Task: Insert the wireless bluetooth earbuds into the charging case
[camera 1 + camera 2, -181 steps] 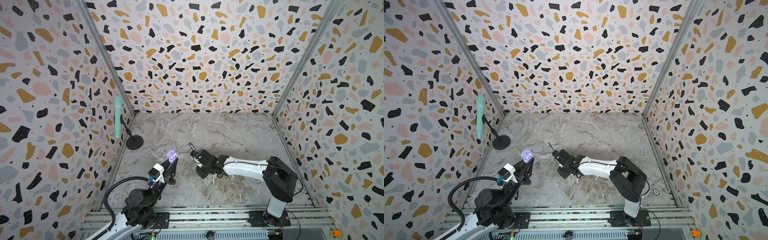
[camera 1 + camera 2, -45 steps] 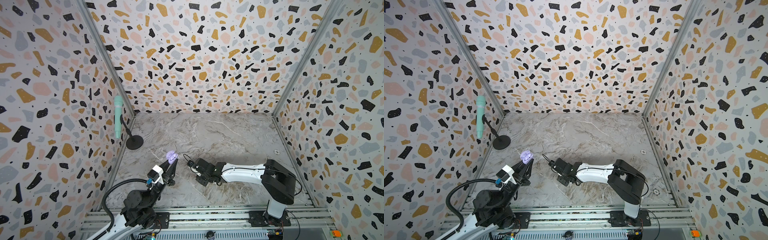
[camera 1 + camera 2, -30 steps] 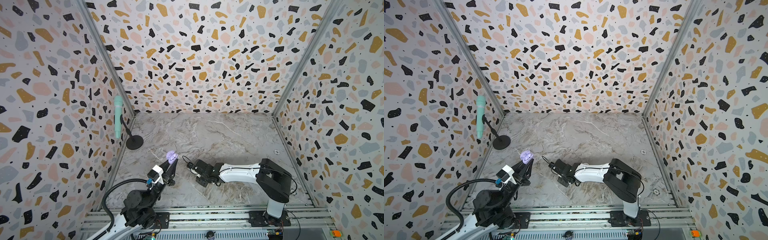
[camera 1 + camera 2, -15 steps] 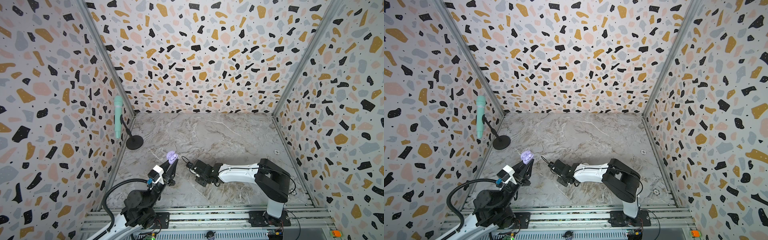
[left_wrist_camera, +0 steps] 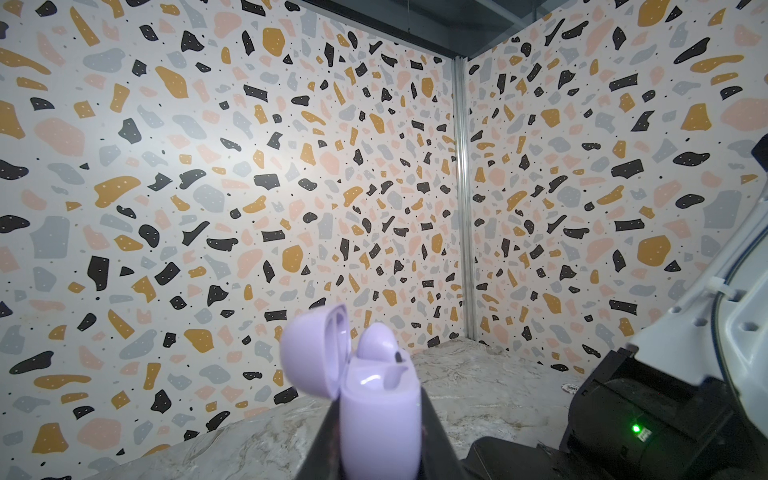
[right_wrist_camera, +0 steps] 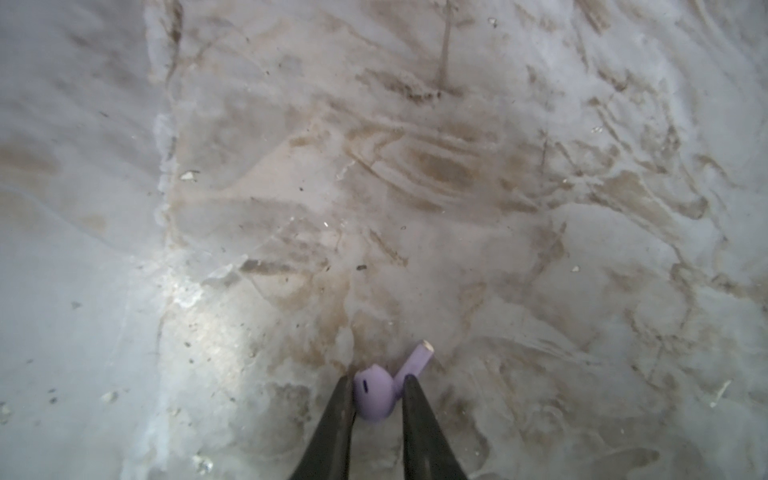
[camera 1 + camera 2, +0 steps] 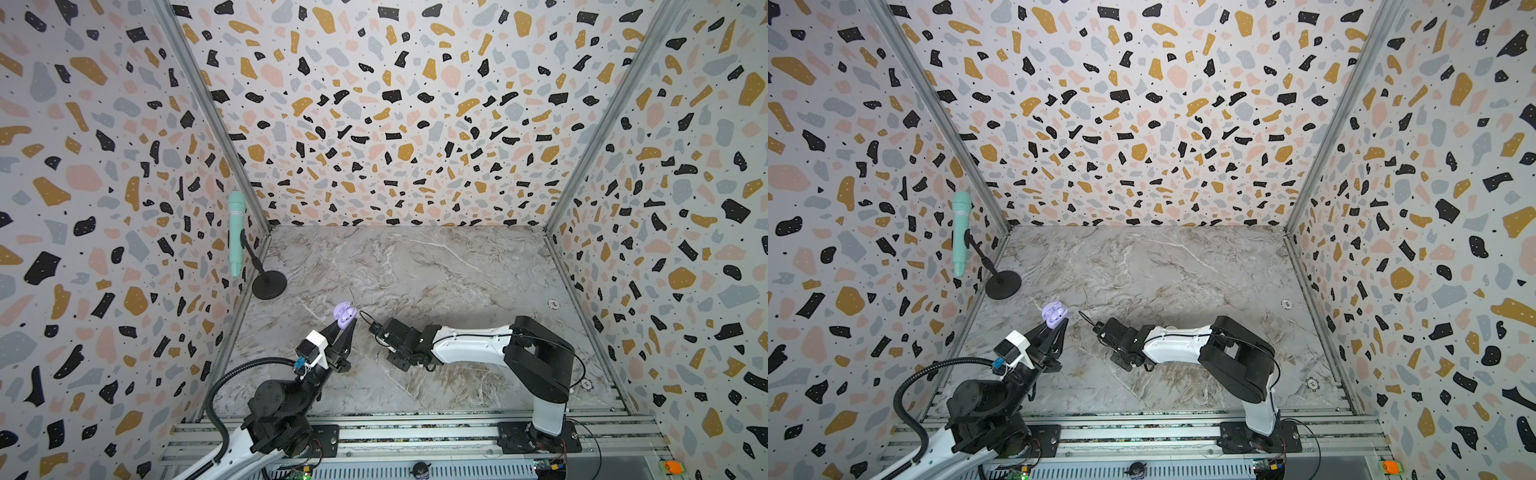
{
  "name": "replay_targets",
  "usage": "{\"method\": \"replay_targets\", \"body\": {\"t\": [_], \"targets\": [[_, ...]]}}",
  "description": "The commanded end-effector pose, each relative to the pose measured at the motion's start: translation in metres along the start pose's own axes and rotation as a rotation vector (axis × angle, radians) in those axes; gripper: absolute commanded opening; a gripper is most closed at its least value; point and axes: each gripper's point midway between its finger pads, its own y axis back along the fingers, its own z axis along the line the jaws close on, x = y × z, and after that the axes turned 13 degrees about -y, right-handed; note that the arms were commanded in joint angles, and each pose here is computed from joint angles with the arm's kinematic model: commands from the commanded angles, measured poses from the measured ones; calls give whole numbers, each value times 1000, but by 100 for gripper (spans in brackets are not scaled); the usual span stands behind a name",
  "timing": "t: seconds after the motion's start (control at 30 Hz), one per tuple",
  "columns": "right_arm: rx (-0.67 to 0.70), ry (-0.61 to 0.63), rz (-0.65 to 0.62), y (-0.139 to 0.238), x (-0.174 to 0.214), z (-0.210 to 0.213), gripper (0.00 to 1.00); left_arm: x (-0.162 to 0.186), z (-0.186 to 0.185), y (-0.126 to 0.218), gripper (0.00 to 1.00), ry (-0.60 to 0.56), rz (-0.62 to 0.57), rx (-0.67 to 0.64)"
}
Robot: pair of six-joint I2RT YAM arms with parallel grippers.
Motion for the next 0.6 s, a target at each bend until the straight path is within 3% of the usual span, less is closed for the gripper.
{"method": "replay_targets", "body": {"t": [0.0, 0.2, 0.57], "targets": [[4, 10, 110, -4, 25, -1, 22, -7, 1, 1, 0, 0, -33, -2], [-32, -24, 90, 9, 15, 2, 21, -7, 1, 1, 0, -2, -34, -1], [-186, -197, 66, 34, 0, -6, 21, -7, 1, 2, 0, -2, -35, -3]]}}
